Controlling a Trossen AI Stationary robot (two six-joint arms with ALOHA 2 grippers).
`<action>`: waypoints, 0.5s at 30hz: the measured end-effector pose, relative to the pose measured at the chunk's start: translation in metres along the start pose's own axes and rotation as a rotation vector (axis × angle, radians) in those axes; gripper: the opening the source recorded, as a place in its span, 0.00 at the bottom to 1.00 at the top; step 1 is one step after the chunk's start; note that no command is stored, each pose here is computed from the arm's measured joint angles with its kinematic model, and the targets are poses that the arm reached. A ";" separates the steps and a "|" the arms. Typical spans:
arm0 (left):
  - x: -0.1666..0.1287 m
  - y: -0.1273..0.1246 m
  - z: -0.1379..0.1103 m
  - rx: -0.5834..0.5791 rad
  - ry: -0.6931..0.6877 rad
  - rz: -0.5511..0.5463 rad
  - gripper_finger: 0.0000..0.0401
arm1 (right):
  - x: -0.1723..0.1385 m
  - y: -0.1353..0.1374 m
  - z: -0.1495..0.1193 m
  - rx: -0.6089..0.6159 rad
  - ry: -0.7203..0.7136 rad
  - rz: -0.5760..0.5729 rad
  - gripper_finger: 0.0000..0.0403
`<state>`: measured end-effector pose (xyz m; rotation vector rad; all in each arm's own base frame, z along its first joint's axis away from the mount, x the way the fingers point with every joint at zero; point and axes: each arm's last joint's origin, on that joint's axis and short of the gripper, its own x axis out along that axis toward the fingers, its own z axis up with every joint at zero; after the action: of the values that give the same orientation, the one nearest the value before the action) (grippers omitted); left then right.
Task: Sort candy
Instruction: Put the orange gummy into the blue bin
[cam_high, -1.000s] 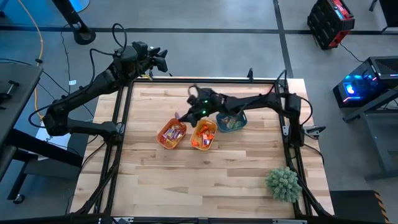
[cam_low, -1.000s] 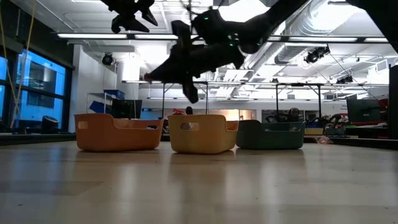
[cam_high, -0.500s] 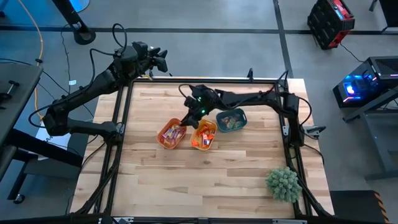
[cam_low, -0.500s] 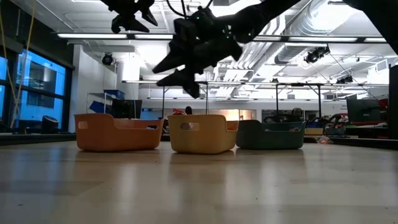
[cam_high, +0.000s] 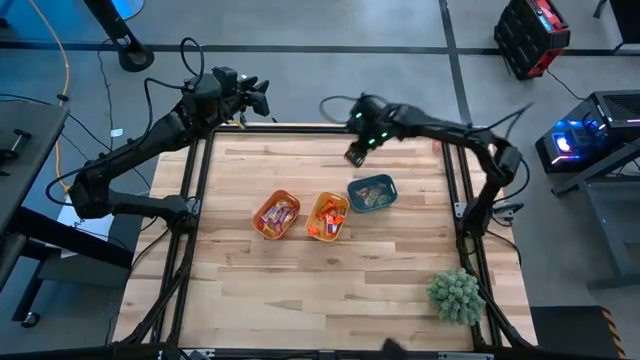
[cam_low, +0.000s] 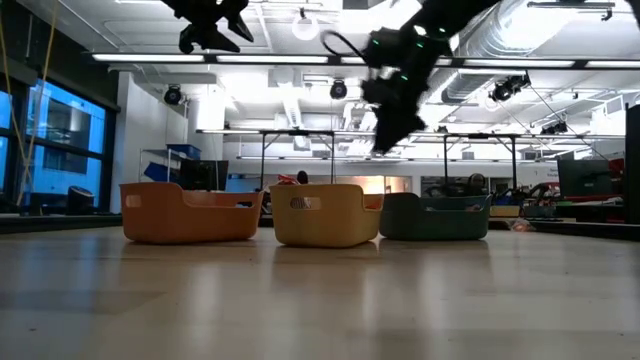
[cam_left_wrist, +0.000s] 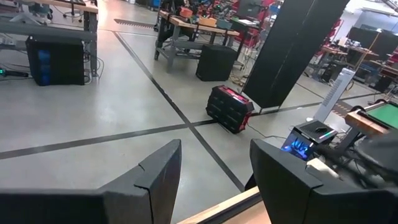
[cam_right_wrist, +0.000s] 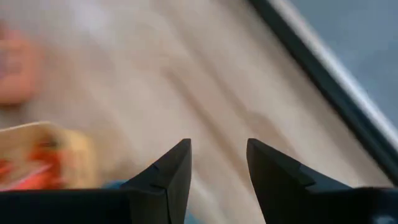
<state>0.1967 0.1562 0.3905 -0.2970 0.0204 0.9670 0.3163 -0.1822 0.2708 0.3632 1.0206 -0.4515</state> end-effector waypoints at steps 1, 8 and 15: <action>0.000 0.000 0.000 0.000 0.000 0.000 0.46 | -0.003 -0.010 -0.005 0.039 0.006 -0.038 0.37; 0.000 0.000 0.000 0.001 0.000 0.000 0.46 | -0.020 -0.084 -0.067 0.369 0.056 -0.319 0.37; 0.000 0.000 0.000 0.000 0.000 0.000 0.46 | -0.024 -0.130 -0.131 0.640 0.110 -0.664 0.37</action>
<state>0.1966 0.1562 0.3905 -0.2967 0.0208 0.9674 0.1428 -0.2238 0.2187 0.6201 1.0758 -1.3840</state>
